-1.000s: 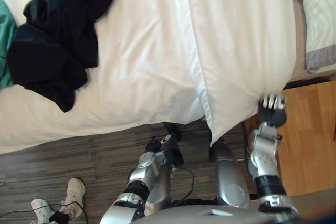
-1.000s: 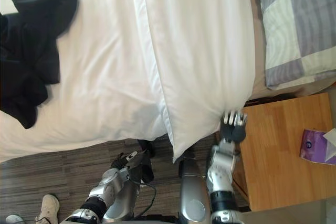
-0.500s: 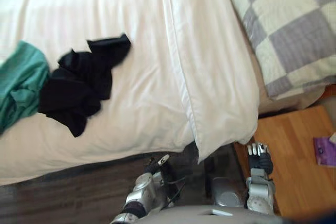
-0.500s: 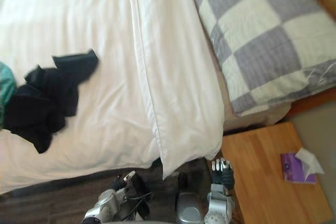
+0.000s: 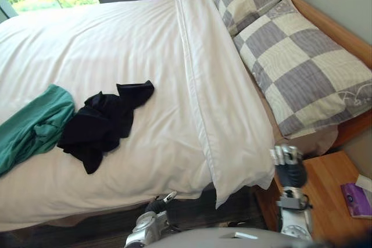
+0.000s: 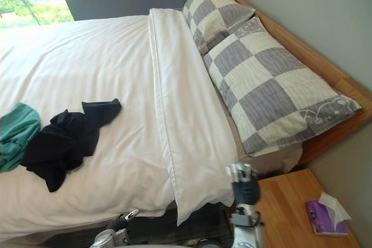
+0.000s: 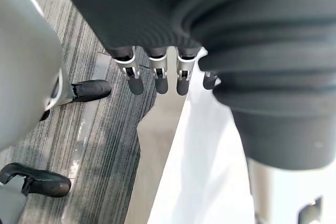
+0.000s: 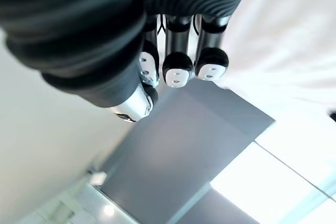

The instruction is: Tidy the bed and pick cloth on bed and put in laundry

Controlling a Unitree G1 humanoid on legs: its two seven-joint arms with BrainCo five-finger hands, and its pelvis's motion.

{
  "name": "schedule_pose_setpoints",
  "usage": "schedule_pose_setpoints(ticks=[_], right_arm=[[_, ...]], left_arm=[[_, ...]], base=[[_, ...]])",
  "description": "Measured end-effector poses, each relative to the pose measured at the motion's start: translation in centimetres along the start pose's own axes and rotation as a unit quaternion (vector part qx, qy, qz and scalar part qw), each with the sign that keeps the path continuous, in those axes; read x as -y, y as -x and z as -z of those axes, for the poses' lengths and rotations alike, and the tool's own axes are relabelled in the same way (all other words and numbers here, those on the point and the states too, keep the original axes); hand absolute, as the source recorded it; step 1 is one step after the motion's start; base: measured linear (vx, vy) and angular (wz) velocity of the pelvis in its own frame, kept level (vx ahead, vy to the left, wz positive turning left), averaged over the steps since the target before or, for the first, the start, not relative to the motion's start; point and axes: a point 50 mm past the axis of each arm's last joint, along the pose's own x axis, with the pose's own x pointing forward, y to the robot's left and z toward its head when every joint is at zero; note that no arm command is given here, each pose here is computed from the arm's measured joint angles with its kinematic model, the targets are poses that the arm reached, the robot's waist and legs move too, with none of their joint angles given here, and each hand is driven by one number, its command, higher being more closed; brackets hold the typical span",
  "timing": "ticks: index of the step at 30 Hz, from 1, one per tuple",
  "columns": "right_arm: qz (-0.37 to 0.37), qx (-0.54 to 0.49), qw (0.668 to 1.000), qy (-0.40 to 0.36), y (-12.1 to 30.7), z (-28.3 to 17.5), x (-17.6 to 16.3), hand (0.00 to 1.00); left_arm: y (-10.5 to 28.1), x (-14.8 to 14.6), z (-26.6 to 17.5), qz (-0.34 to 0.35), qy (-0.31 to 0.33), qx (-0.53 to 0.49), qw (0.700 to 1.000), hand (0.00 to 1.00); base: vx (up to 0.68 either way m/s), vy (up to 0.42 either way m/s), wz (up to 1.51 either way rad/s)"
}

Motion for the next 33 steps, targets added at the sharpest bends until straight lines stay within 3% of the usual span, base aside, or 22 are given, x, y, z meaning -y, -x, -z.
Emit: schedule_pose_setpoints(ticks=[6, 10, 15, 17, 23, 29, 31, 33], right_arm=[[-0.109, 0.023, 0.991, 0.07, -10.0, -2.2, -2.9, 1.0], [-0.121, 0.056, 0.987, 0.089, -14.1, -3.6, -4.7, 1.0], [-0.08, 0.053, 0.993, 0.071, -16.4, -3.7, -3.9, 1.0], [-0.055, 0.043, 0.996, 0.053, -16.2, -3.1, -2.8, 1.0], [-0.072, 0.0, 0.997, 0.022, -15.5, -1.1, -2.4, 1.0], [-0.077, -0.127, 0.987, 0.055, -10.6, 2.4, 0.1, 1.0], [-0.028, -0.186, 0.98, 0.059, -7.8, 3.9, 2.3, 1.0], [0.074, -0.247, 0.965, 0.046, -3.2, 5.1, 5.8, 1.0]], left_arm=[[-0.5, 1.0, -4.4, 0.016, -0.069, 0.06, 0.996, 0.0], [-0.6, 0.7, -6.0, 0.011, -0.075, 0.08, 0.994, 0.0], [-0.7, 2.1, -7.0, 0.031, -0.088, 0.098, 0.991, 0.0], [-0.7, 2.4, -7.3, 0.034, -0.084, 0.106, 0.99, 0.0], [-0.7, 2.9, -7.3, 0.04, -0.075, 0.118, 0.989, 0.0], [-0.7, 3.0, -7.2, 0.04, -0.063, 0.118, 0.99, 0.0], [-0.7, 3.1, -7.4, 0.037, -0.05, 0.122, 0.991, 0.0], [-0.6, 3.6, -7.8, 0.041, -0.045, 0.134, 0.989, 0.0]], base=[[-0.03, 0.023, 0.34], [-0.03, 0.044, 0.14], [0.05, 0.053, 0.14], [0.04, 0.052, 0.06], [0.03, 0.021, -0.08], [0.02, 0.009, -0.14], [0.03, 0.033, -0.13], [0.03, 0.03, -0.02]])
